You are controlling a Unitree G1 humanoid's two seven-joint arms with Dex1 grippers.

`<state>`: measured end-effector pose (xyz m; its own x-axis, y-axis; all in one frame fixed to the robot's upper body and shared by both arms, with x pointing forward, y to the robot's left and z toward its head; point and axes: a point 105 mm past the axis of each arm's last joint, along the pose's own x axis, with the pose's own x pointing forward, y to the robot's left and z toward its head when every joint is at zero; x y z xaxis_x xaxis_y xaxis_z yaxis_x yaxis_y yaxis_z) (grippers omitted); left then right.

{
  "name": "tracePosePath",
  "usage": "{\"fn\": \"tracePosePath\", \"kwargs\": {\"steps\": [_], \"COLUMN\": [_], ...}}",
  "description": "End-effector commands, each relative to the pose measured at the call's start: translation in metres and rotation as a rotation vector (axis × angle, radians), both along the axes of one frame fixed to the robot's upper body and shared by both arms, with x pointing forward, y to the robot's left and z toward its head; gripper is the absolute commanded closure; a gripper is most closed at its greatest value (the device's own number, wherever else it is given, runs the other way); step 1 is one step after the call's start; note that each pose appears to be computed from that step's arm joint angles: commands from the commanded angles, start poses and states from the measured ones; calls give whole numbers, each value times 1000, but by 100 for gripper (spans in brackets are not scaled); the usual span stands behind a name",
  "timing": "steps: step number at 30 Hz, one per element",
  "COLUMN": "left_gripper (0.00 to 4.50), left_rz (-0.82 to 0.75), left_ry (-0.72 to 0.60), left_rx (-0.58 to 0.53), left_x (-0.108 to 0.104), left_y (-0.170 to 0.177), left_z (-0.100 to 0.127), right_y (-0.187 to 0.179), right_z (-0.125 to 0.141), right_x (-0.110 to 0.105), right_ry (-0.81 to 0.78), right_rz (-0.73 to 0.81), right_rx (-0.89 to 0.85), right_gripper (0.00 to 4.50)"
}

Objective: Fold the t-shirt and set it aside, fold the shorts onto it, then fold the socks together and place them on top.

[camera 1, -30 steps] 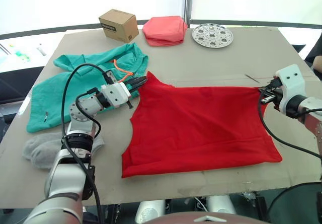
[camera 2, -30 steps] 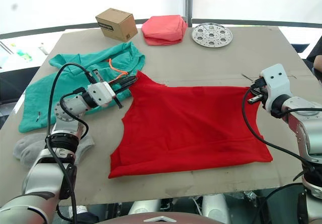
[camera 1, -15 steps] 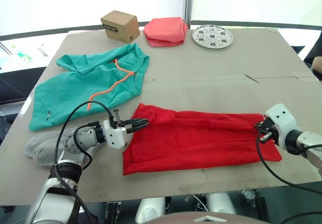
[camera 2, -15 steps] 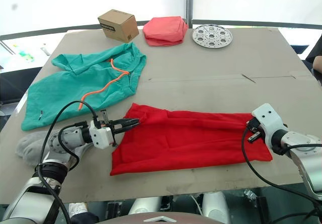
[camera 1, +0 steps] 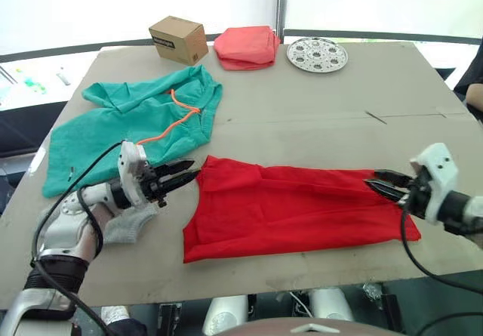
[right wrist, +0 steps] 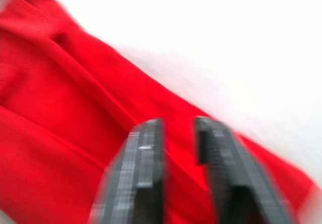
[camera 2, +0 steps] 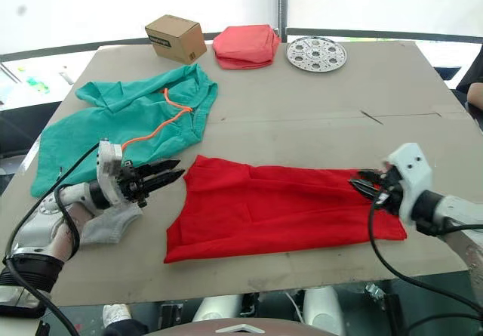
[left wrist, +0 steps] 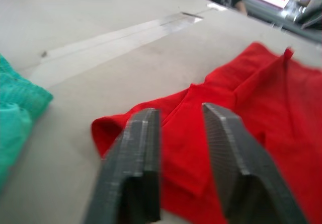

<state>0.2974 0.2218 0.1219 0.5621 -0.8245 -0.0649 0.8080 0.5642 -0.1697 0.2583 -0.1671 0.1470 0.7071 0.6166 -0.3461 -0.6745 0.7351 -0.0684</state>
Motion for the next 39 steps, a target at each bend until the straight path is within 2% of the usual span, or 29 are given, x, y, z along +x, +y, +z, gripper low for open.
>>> {"fn": "tracePosePath", "kwargs": {"steps": [1, 5, 7, 8, 9, 11, 14, 15, 16, 22, 26, 30, 39], "left_gripper": [449, 449, 449, 382, 352, 265, 114, 41, 14, 5, 5, 5, 5], "left_rz": [-10, 16, 21, 17, 23, 61, 107, 125, 128, 114, 118, 101, 119], "left_ry": [45, 95, 135, 146, 151, 145, 159, 173, 192, 221, 187, 185, 132], "left_rx": [13, 82, 65, 61, 62, 87, 111, 126, 122, 131, 90, 102, 106], "left_x": [2, 3, 2, 1, 1, 3, 11, 13, 13, 5, 8, 3, 4], "left_y": [-10, -9, -8, -7, -6, -3, -9, -10, -12, -9, -12, -14, -9], "left_z": [6, -5, -6, -6, -6, -8, -14, -17, -19, -20, -11, -13, -3], "right_y": [20, 38, 44, 45, 46, 45, 40, 41, 42, 45, 46, 48, 69], "right_z": [-5, -9, -7, -7, -9, -16, -42, -47, -48, -49, -49, -50, -13], "right_x": [16, 26, 28, 29, 29, 31, 29, 27, 25, 22, 22, 20, 9], "right_ry": [-10, -10, -19, -21, -16, -4, 51, 63, 67, 63, 61, 57, -97], "right_rz": [12, 72, 99, 107, 110, 104, 112, 127, 138, 154, 151, 158, 321], "right_rx": [9, 42, 57, 57, 52, 31, -59, -75, -74, -72, -69, -74, 64], "right_gripper": [450, 450, 450, 450, 450, 450, 450, 450, 450, 450, 450, 450, 450]}}
